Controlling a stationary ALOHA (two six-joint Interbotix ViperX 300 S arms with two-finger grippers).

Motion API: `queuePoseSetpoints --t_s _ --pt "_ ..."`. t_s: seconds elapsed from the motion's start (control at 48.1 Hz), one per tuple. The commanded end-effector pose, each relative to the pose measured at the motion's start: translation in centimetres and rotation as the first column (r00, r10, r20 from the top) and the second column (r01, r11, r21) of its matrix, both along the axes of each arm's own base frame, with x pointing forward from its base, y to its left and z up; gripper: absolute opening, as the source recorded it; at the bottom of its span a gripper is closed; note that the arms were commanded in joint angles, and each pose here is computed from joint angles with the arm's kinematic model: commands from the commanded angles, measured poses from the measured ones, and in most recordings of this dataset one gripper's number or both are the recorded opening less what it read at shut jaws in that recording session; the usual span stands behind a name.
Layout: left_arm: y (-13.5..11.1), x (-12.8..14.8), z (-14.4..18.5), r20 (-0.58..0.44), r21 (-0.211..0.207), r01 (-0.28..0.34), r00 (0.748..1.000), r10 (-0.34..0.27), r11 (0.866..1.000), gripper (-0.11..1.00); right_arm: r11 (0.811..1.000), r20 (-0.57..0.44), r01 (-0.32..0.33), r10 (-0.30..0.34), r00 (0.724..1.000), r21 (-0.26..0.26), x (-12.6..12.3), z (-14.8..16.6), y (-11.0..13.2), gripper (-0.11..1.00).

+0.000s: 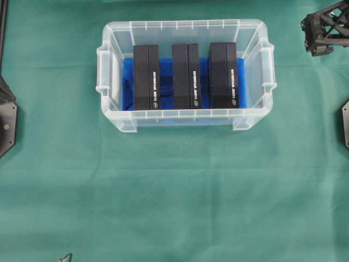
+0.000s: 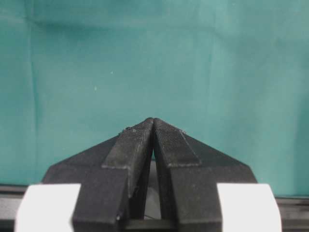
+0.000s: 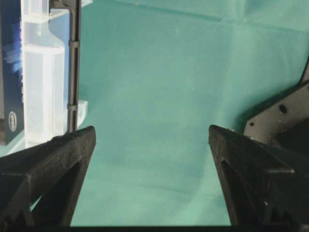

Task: Take the box out of the case with the right arm.
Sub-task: 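Move the open right gripper over the middle black box in the bin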

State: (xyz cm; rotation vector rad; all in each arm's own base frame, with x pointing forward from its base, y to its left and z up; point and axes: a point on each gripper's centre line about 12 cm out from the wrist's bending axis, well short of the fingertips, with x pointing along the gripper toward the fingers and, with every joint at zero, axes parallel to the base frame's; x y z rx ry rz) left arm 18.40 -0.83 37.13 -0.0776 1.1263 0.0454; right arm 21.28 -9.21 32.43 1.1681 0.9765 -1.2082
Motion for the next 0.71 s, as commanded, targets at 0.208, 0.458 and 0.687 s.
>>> queuePoseSetpoints --t_s 0.208,0.458,0.687 --pt "0.0 0.1 0.9 0.028 0.002 0.0 1.0 0.0 1.0 0.0 1.0 0.017 0.005 -0.005 1.0 0.012 2.7 0.2 0.0 0.92" --pt "0.0 0.1 0.9 0.029 0.002 0.0 1.0 0.0 1.0 0.0 1.0 0.052 -0.016 0.015 0.999 0.016 7.0 0.3 -0.7 0.92" --pt "0.0 0.1 0.9 0.028 0.002 0.0 1.0 0.0 1.0 0.0 0.999 0.068 -0.043 0.042 0.997 0.01 11.7 0.7 -1.2 0.92"
